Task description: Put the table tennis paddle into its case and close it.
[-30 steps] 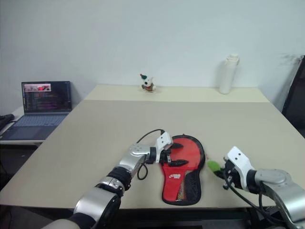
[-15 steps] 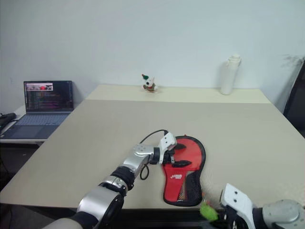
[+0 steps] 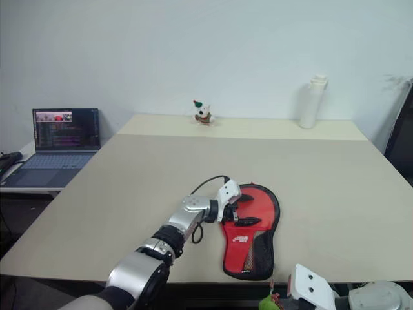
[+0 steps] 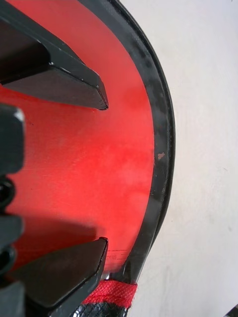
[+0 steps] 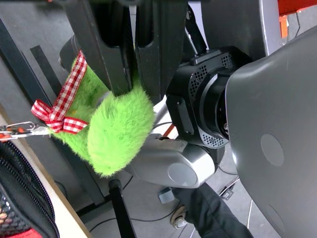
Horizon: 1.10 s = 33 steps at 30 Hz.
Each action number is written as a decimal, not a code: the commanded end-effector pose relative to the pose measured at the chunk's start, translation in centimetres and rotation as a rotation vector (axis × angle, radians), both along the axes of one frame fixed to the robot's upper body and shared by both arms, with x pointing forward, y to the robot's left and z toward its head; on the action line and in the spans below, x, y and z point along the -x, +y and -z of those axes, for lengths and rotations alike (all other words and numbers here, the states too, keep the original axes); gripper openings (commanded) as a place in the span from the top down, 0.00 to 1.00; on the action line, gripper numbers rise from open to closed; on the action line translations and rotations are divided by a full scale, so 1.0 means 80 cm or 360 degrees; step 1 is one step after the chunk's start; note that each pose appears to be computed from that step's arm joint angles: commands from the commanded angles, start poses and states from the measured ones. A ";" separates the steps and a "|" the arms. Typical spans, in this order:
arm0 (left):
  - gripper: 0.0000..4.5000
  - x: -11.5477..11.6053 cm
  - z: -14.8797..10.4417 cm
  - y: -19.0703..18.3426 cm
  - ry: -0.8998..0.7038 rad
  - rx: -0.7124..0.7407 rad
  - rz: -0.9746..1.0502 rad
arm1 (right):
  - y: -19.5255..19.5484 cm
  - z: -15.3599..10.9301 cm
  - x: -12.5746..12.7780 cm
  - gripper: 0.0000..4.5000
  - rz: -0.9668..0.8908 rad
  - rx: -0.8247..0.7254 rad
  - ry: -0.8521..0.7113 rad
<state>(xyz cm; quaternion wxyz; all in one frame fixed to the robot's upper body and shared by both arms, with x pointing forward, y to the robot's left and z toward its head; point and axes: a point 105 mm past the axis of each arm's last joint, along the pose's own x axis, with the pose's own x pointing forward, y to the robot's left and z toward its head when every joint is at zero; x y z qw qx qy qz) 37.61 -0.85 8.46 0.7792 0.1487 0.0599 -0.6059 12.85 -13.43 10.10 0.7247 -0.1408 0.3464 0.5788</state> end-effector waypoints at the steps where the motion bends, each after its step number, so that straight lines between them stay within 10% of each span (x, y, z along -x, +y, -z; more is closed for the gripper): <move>1: 0.00 0.005 0.013 -0.003 0.0034 -0.0040 0.0005 | 0.002 -0.002 0.006 0.89 -0.0070 -0.0014 0.0052; 7: 0.00 0.005 0.010 -0.004 0.0015 -0.0027 0.0007 | -0.004 -0.010 -0.013 0.46 -0.0028 -0.0013 -0.0019; 20: 0.00 -0.004 -0.048 0.056 -0.0068 0.0255 -0.0136 | -0.045 -0.079 -0.190 0.46 0.0439 -0.0297 -0.0736; 33: 0.00 0.072 -0.085 0.173 -0.0165 0.0242 -0.0545 | -0.076 -0.096 -0.301 0.46 0.0454 -0.0450 -0.0909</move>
